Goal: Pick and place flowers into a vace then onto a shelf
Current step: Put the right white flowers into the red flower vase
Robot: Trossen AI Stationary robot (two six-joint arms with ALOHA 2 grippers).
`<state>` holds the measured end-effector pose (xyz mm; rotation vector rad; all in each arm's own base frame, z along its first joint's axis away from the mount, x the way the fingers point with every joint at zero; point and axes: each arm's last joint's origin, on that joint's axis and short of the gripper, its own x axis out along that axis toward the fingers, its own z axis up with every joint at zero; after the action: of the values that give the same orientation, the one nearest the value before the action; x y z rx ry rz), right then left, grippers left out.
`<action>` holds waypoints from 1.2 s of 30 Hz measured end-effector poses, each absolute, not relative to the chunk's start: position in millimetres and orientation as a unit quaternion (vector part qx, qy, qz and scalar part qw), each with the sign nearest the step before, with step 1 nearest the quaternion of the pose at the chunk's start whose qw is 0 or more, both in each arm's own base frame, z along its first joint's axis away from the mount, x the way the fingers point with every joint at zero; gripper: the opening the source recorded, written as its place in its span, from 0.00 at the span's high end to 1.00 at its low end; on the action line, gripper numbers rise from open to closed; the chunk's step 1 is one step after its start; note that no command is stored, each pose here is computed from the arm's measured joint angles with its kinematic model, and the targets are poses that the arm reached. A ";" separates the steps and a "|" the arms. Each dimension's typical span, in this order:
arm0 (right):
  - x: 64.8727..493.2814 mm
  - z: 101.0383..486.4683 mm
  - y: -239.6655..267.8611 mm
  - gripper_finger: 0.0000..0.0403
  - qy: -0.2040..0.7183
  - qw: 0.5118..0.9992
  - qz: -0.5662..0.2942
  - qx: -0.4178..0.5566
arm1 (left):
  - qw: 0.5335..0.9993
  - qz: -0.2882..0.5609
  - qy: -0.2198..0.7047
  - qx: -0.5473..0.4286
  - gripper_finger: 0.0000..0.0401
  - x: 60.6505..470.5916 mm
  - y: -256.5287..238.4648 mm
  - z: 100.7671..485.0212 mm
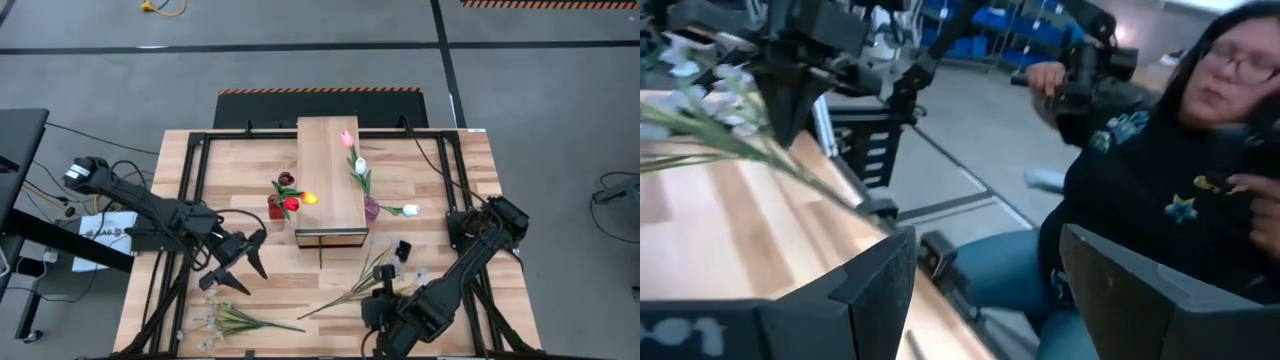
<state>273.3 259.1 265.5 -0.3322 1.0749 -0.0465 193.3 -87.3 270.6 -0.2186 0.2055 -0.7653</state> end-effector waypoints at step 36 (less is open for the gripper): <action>309.9 289.4 239.0 1.00 0.493 0.811 0.061 -0.310 | 0.873 -0.284 0.287 -0.276 0.41 307.0 -119.3 260.2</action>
<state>309.9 239.0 289.4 -0.6614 1.0525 0.1294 307.0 -119.3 260.2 -0.5760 0.5990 -0.5924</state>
